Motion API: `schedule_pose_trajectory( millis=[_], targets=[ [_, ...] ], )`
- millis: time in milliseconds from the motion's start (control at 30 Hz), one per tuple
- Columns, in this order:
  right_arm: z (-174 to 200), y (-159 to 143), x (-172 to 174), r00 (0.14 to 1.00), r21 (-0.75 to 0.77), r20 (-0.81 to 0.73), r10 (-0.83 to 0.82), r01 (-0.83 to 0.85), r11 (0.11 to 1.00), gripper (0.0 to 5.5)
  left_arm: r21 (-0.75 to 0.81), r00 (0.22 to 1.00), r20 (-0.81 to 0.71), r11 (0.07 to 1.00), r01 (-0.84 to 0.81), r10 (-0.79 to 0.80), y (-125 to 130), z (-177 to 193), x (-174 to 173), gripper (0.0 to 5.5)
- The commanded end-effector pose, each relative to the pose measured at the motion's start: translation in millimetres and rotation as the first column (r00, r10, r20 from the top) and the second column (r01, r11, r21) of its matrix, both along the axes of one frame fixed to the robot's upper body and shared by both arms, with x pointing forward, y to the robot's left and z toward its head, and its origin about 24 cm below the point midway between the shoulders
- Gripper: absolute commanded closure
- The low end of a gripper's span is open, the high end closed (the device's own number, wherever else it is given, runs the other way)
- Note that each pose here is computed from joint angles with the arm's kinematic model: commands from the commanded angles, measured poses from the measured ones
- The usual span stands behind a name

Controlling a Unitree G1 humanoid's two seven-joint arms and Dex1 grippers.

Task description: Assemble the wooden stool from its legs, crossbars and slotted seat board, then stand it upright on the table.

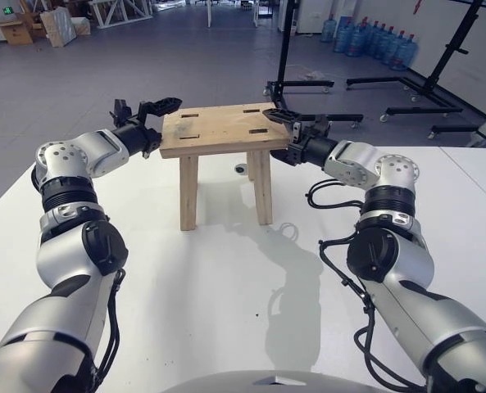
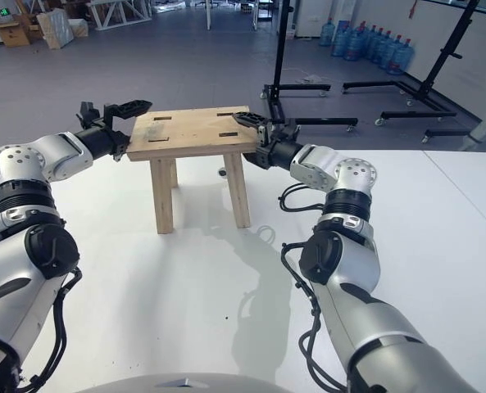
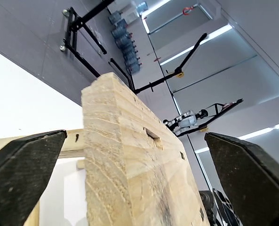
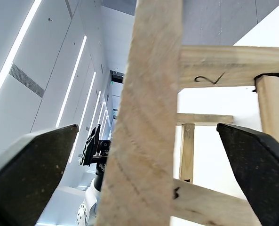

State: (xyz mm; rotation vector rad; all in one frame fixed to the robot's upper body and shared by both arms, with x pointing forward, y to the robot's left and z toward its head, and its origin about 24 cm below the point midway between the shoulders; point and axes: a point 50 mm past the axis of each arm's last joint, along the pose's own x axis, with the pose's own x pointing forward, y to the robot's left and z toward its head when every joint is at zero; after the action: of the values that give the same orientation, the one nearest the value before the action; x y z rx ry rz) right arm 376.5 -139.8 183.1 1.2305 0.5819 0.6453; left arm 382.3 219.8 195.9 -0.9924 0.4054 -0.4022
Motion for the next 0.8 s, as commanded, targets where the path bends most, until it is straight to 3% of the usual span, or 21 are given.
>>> schedule_pose_trajectory(
  millis=[33, 433, 667, 800],
  targets=[
    [-3.2, -11.8, -2.7, 1.0, -0.005, -0.006, -0.026, 0.026, 1.0, 0.1, 0.097, 0.984, -0.166, 0.994, -0.05, 0.066, 17.4, -40.6, -6.6, 0.12],
    [-17.0, -21.0, -4.2, 0.997, -0.023, -0.038, -0.065, 0.064, 0.998, 0.1, 0.021, 0.989, -0.135, 0.998, -0.057, 0.059, 16.4, -33.2, -2.7, 0.12],
    [-19.7, -34.0, -3.2, 0.992, -0.017, -0.039, -0.121, 0.12, 0.993, 0.1, -0.057, 0.985, -0.091, 0.986, -0.154, 0.148, 37.7, -23.4, -4.6, 0.12],
    [-23.4, -37.2, -2.9, 0.99, -0.022, -0.046, -0.136, 0.135, 0.991, 0.1, -0.1, 0.985, -0.076, 0.982, -0.162, 0.155, 37.6, -18.0, -3.9, 0.12]
  ],
)
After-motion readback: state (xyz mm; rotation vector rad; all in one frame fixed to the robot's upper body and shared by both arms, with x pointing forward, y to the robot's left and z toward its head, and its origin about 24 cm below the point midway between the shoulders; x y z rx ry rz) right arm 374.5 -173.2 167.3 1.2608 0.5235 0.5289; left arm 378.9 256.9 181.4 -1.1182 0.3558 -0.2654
